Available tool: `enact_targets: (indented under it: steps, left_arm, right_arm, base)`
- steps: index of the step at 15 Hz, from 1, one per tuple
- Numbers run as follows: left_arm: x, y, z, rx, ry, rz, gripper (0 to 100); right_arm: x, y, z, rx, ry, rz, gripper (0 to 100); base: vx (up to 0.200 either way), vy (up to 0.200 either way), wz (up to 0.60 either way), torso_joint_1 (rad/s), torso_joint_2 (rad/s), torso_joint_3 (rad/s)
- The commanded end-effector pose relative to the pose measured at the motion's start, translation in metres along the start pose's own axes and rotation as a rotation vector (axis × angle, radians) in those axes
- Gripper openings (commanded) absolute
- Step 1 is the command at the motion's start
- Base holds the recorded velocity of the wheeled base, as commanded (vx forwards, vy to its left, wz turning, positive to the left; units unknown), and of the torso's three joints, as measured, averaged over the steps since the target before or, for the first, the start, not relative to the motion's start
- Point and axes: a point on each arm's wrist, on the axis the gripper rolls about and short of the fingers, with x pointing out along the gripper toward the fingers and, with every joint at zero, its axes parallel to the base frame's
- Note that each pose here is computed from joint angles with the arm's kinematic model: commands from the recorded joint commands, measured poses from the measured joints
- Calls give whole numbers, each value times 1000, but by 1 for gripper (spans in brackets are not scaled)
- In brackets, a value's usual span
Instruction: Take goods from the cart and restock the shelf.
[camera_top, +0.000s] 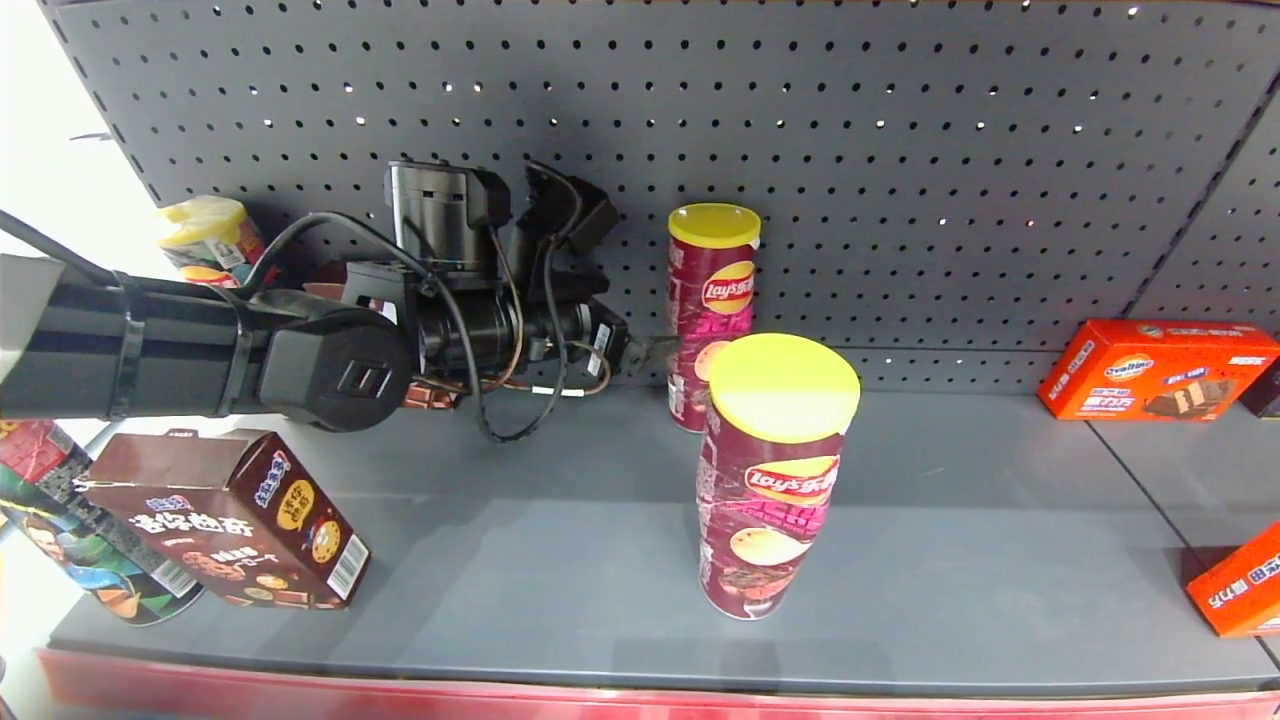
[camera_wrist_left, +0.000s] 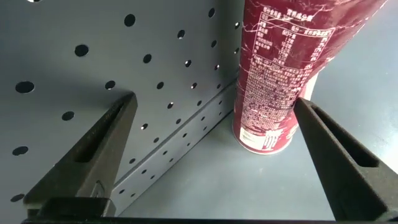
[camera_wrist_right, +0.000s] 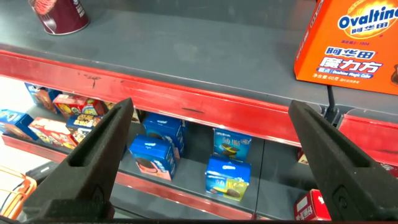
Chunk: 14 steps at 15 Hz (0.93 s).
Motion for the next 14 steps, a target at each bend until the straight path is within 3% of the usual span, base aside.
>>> enact_targets:
  steps: [1, 5, 8, 10, 12, 14]
  left_arm:
    - [2, 1, 0, 0, 0, 10, 100]
    - [4, 1, -2, 0, 8, 29, 100]
    - [2, 2, -5, 0, 39, 105, 100]
    - [1, 2, -5, 26, 22, 169, 100]
    - [1, -1, -10, 87, 27, 194, 100]
    - [-4, -4, -13, 95, 48, 212, 100]
  right_arm:
    - [0, 0, 0, 0, 1, 1, 100]
    - [0, 0, 0, 0, 1, 1, 100]
    - [0, 0, 0, 0, 1, -1, 100]
    - [0, 0, 0, 0, 1, 1, 100]
    - [0, 0, 0, 0, 1, 1, 100]
    - [0, 0, 0, 0, 1, 1, 100]
  base:
    - [0, 0, 0, 0, 0, 0]
    - [0, 0, 0, 0, 0, 0]
    - [0, 0, 0, 0, 0, 0]
    - [0, 0, 0, 0, 0, 0]
    - [0, 0, 0, 0, 0, 0]
    - [0, 0, 0, 0, 0, 0]
